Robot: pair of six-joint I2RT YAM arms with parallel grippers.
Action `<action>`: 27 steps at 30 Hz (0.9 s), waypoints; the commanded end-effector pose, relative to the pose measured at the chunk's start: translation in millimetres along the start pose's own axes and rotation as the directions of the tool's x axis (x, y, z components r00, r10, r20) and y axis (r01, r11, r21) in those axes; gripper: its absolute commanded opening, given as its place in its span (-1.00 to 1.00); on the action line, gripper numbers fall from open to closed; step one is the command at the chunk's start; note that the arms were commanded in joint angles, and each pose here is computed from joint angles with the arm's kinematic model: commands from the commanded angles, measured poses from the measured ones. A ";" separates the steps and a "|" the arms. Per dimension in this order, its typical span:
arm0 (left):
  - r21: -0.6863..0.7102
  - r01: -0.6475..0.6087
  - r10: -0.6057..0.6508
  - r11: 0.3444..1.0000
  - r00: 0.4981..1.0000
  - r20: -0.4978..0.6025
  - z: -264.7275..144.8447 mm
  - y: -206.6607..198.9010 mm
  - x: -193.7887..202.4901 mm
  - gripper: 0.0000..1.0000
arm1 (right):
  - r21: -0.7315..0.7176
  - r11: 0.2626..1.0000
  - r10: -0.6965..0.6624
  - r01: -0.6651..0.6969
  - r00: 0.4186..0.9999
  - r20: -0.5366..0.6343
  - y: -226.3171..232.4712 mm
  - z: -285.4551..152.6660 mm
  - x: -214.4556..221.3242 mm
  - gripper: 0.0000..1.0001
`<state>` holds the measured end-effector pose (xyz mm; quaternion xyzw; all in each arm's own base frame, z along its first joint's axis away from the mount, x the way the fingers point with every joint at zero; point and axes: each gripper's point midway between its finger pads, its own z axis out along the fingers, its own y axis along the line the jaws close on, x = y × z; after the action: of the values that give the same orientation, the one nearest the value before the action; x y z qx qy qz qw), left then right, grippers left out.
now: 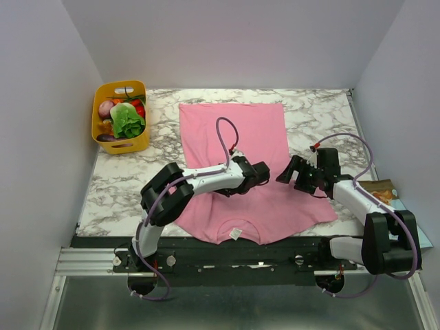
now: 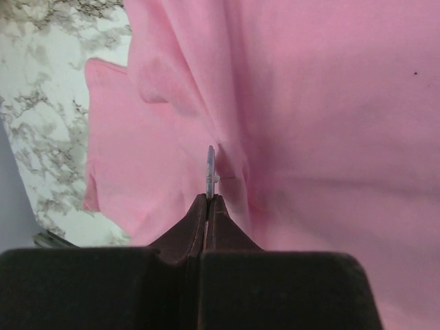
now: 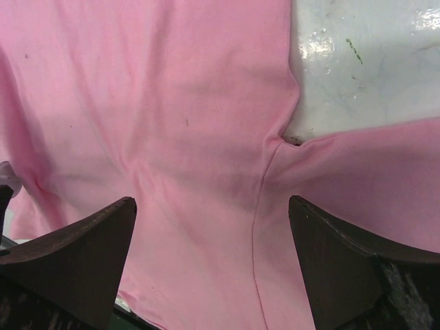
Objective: Pin the brooch onto the clothing
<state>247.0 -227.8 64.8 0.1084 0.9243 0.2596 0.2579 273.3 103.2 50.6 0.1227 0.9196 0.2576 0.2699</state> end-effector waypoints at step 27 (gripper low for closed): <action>0.473 0.268 -0.302 0.839 0.953 -0.004 -9.5 -15.4 -18.1 -1.00 | -0.135 0.987 -0.084 0.084 0.996 0.010 22.3 -3.6 6.2 1.00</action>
<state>251.1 -239.9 60.9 0.0482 0.9584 0.0410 0.2785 266.7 112.5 51.1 0.0990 0.9139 0.2861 0.2703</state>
